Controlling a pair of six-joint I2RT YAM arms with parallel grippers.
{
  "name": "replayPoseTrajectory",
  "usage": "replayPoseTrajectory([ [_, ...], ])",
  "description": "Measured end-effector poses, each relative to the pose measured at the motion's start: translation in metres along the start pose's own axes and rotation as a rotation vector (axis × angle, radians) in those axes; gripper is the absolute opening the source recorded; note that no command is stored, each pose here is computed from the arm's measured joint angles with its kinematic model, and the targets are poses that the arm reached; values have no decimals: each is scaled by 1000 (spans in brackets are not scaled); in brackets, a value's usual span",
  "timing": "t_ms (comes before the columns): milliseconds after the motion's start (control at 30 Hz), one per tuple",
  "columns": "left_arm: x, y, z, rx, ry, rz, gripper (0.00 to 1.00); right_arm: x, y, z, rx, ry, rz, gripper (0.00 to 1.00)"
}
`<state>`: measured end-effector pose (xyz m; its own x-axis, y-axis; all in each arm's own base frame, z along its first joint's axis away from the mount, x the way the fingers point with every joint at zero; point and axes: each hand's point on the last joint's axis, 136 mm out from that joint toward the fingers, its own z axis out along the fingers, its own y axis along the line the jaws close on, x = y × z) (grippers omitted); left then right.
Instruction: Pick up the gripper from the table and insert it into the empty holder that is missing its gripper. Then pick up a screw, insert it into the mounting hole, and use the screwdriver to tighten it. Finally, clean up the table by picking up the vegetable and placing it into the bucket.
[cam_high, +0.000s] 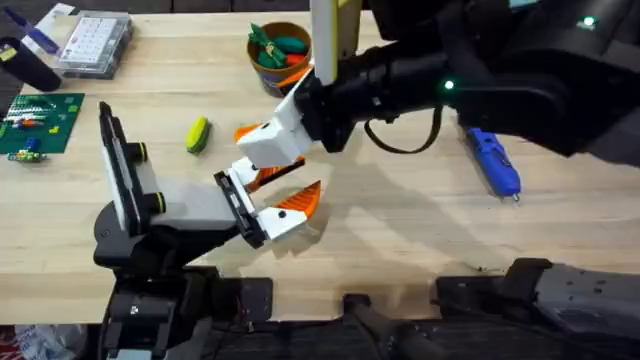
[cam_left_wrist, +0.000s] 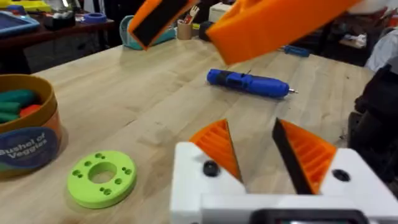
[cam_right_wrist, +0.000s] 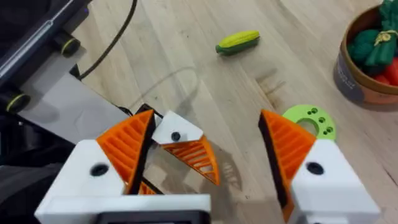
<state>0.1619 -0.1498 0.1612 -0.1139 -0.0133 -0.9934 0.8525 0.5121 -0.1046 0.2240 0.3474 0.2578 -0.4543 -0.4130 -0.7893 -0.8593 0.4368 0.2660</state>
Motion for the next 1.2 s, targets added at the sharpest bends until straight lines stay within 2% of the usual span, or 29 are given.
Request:
replayPoseTrajectory([
  [133,0,0,0,0,0,0,403,0,0,0,0,0,0,992],
  [433,0,0,0,-1,0,3,22,0,0,0,0,0,0,992],
  [467,0,0,0,0,0,2,8,0,0,0,0,0,0,992],
  [1200,0,0,0,-1,0,1,5,0,0,0,0,0,0,992],
])
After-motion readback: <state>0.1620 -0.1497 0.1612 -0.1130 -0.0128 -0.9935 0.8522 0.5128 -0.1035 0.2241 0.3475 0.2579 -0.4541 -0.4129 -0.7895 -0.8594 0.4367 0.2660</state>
